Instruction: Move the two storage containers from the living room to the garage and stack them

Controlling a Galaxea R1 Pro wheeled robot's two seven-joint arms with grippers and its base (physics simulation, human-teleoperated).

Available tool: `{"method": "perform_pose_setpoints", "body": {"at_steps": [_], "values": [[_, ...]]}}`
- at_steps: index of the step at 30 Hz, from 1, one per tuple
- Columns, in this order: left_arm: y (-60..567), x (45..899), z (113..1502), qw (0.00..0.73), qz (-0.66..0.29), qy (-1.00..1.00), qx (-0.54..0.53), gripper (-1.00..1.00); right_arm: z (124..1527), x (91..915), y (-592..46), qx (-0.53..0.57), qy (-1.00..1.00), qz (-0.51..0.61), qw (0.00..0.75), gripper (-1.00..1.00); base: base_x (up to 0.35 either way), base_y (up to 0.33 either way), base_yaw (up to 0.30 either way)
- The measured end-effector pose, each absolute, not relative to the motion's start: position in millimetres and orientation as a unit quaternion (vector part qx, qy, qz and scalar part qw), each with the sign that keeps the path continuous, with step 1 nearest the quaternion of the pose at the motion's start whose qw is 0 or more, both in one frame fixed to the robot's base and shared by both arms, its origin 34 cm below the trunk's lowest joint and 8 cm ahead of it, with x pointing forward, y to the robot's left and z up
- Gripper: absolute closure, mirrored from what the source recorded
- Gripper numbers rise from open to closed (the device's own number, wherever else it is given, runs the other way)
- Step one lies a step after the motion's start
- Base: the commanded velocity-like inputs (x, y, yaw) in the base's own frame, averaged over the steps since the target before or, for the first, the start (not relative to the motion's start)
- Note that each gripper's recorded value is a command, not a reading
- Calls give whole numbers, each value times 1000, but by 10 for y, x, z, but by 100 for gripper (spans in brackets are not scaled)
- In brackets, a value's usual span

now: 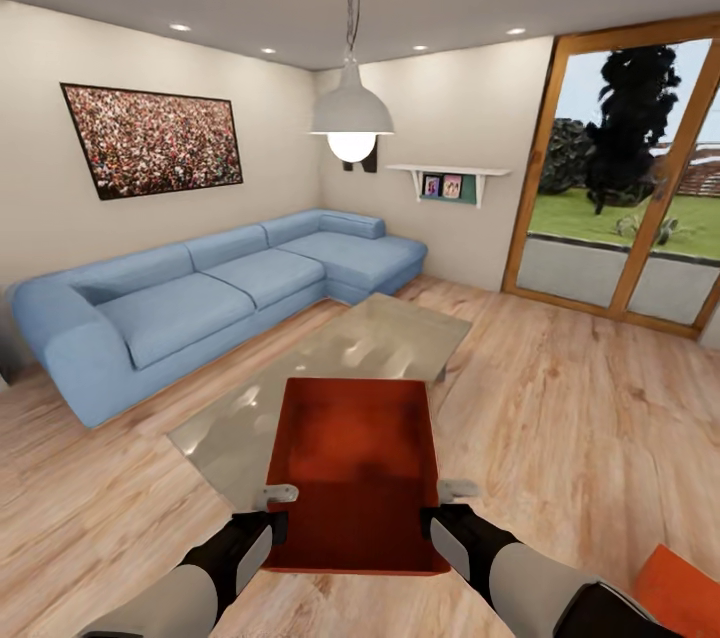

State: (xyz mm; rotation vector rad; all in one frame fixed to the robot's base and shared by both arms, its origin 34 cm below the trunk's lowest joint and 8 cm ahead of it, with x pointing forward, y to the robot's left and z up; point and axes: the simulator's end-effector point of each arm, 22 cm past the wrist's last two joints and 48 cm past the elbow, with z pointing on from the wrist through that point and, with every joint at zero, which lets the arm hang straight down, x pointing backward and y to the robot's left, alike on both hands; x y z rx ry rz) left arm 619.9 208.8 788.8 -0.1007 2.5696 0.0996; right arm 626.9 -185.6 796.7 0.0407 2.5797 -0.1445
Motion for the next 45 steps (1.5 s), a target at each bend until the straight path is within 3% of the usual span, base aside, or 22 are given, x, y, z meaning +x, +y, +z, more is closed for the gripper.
{"method": "perform_pose_setpoints", "body": {"at_steps": [45], "values": [[2089, 6239, 7984, 289, 37, 956, -38, 100, 8063, 6306, -1855, 16, 957, -54, 284, 100, 0, 0, 286]]}}
